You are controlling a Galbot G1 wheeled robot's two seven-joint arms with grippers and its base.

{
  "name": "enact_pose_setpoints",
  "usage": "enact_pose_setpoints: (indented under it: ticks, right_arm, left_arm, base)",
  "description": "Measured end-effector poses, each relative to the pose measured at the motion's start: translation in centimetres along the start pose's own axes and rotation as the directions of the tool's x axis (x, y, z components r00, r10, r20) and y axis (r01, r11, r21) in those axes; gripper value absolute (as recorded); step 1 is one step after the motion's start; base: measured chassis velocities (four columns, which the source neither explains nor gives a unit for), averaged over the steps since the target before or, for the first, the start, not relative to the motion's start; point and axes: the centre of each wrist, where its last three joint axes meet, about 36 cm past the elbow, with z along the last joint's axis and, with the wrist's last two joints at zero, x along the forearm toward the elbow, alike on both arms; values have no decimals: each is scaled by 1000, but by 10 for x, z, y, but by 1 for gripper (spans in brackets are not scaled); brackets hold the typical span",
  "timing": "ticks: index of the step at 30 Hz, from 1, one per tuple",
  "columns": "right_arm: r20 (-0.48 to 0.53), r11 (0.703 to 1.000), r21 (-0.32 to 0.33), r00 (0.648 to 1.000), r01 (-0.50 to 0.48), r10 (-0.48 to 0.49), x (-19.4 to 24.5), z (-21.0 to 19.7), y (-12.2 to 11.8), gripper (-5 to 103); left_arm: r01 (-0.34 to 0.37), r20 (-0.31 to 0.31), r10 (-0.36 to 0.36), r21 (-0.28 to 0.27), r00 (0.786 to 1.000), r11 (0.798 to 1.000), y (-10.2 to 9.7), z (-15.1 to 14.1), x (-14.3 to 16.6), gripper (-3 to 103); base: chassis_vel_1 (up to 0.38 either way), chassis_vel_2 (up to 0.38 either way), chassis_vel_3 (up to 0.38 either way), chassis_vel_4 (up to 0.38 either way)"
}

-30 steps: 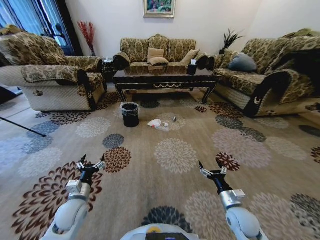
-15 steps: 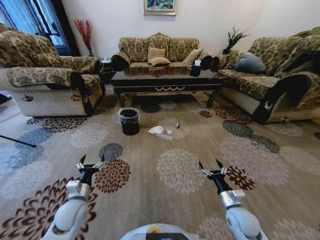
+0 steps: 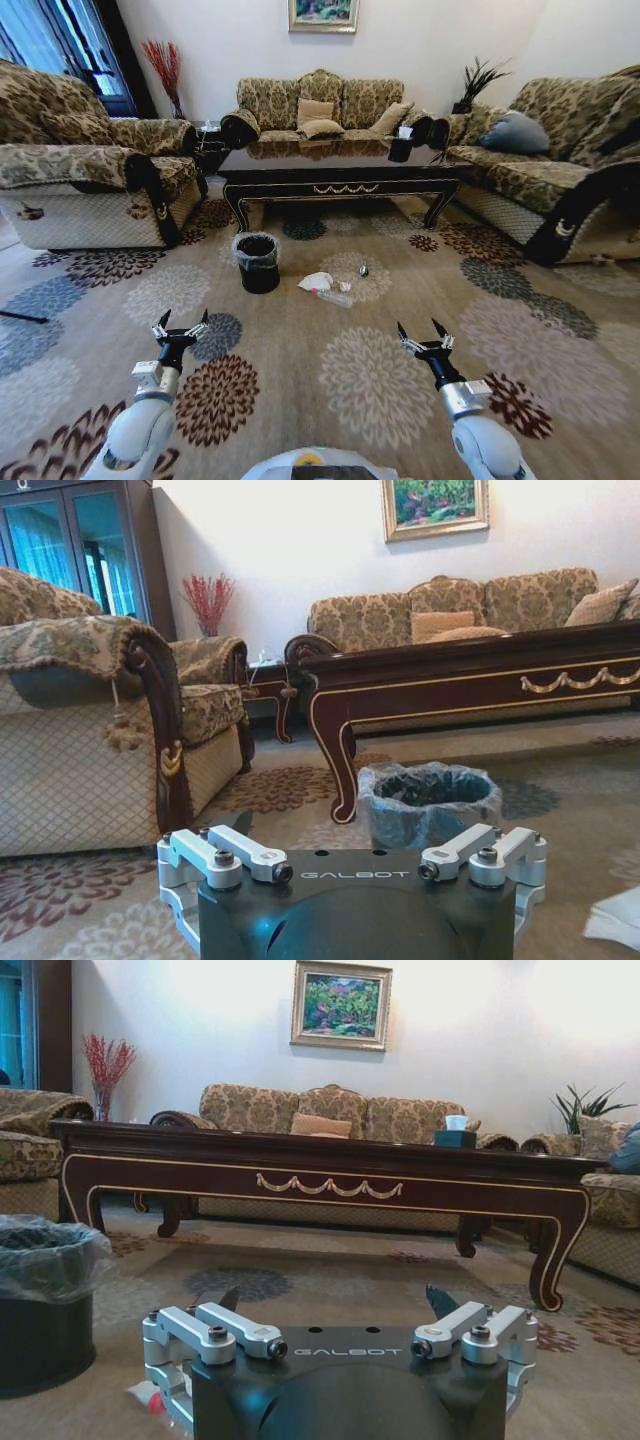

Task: Move to the front of the table and pick up the trash from the floor, then place it into the trash bin.

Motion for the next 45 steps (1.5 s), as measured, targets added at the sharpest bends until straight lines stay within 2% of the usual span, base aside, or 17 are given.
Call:
enact_pose_setpoints:
  ticks: [22,33,39,42,43,44,45]
  right_arm:
    - [-13,1000,6,1000,4,-4,2,4,5,100]
    - [-21,1000,8,1000,5,-5,3,7,9,100]
    - [-27,1000,16,1000,10,-9,5,9,11,100]
    - [-31,1000,20,999,9,-9,8,10,11,100]
    - [-33,1000,23,999,8,-7,9,11,11,100]
    - [-33,1000,23,999,8,-7,9,11,11,100]
    - [-33,1000,26,999,7,-6,10,11,11,100]
  left_arm:
    - [20,-25,-21,-15,999,1000,6,0,-3,100]
    - [62,-70,-64,-33,995,998,10,-5,-8,100]
    - [74,-135,-74,-10,988,997,6,-23,-19,100]
    - [64,-198,-63,0,978,998,2,-35,-28,100]
    - [57,-241,-53,9,969,998,0,-41,-32,100]
    - [57,-241,-53,9,969,998,0,-41,-32,100]
    - [49,-289,-41,19,957,999,-2,-47,-36,100]
  base:
    - [-256,254,257,-259]
    - [-247,244,241,-237]
    - [-67,56,55,-62]
    - [24,-40,-41,28]
    - [0,0,0,0]
    - [0,0,0,0]
    - [0,0,0,0]
